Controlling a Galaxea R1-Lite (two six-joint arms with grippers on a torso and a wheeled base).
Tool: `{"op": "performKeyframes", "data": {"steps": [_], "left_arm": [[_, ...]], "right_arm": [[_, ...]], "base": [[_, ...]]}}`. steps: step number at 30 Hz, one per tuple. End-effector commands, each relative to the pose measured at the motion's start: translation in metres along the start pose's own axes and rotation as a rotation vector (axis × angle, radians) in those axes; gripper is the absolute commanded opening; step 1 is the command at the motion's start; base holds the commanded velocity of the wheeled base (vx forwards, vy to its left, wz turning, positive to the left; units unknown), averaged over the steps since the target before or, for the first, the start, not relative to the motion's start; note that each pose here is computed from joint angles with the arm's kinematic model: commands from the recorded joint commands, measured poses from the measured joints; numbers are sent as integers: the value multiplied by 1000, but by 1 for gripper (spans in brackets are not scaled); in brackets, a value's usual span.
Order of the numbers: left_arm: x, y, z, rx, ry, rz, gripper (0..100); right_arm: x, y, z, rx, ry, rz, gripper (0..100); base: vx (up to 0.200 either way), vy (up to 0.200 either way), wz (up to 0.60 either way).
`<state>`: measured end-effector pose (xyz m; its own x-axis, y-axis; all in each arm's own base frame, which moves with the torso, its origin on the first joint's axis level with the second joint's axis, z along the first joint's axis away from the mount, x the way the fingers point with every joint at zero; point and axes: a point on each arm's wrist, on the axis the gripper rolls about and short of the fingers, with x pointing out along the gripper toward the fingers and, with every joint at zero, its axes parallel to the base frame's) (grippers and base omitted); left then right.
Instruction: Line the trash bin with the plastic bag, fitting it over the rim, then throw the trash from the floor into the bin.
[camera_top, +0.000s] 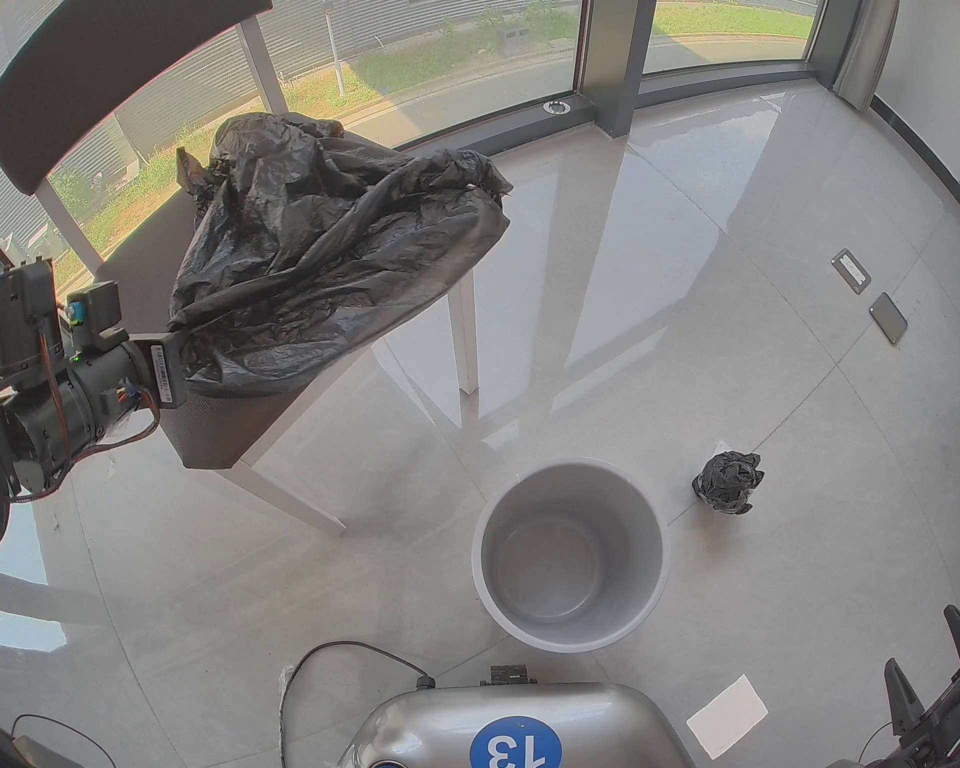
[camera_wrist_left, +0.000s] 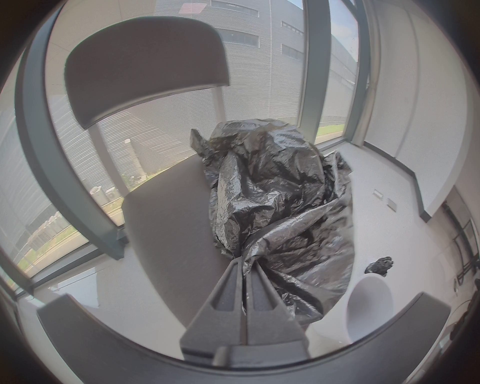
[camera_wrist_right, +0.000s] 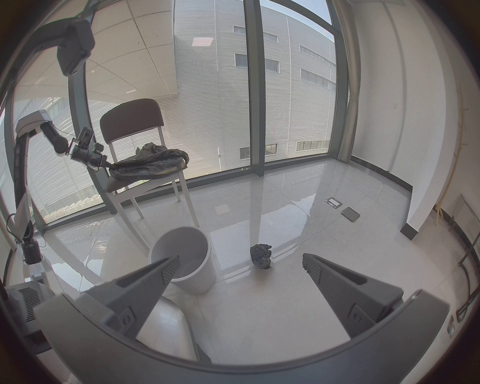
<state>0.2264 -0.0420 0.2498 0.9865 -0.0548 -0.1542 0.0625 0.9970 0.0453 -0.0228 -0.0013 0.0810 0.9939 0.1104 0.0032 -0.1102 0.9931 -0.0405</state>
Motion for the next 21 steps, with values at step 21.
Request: {"op": "performKeyframes", "data": {"steps": [21], "left_arm": [[-28, -79, 99, 0, -154, -339, 0]], "right_arm": [[6, -1, 84, 175, -41, 200, 100]], "base": [[0, 0, 0]]}}
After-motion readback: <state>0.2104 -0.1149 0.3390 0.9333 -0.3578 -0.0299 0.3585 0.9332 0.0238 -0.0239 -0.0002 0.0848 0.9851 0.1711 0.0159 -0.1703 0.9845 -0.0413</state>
